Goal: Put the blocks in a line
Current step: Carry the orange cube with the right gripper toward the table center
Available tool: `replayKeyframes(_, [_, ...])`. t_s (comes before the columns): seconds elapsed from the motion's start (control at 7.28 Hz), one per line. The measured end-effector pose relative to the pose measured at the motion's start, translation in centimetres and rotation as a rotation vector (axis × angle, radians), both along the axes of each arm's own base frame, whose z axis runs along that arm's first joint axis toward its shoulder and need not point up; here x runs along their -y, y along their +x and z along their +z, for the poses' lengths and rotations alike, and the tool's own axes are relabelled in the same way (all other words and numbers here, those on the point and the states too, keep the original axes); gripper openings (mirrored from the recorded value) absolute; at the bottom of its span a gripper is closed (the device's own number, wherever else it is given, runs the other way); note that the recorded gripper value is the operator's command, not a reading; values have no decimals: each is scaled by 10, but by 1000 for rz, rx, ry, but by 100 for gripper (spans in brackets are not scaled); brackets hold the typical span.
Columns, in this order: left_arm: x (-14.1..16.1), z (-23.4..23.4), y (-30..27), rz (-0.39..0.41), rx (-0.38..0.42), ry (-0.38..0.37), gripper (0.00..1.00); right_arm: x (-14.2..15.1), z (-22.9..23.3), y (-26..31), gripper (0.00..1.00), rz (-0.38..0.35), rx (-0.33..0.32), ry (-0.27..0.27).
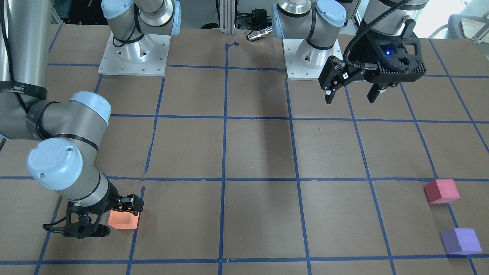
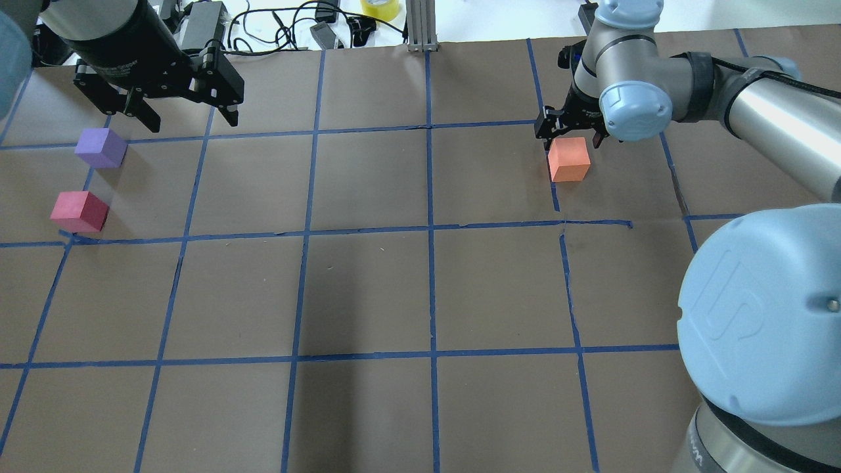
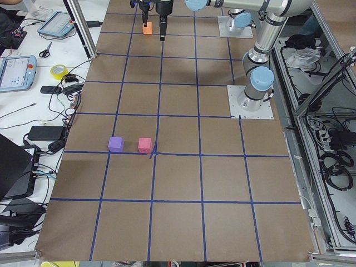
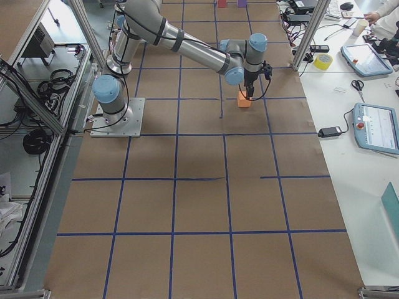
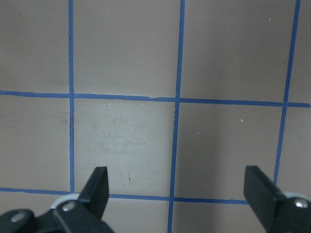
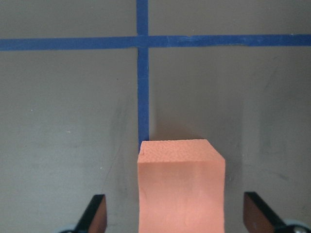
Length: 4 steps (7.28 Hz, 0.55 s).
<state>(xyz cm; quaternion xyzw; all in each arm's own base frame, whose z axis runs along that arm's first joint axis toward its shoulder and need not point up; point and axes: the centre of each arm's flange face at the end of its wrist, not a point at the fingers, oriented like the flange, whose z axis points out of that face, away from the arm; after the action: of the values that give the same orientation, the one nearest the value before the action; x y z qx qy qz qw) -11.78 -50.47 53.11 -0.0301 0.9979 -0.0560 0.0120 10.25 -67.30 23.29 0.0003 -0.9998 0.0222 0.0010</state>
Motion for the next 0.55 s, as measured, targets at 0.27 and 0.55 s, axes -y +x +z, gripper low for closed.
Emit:
replayKeyframes(0.27, [0,0,0,0,0,-1,100,-3,-14,0,79,2,-2,10])
replayKeyframes(0.55, [0,0,1,1,0,-1,100,-4,-23,-2,33,-1,-21,17])
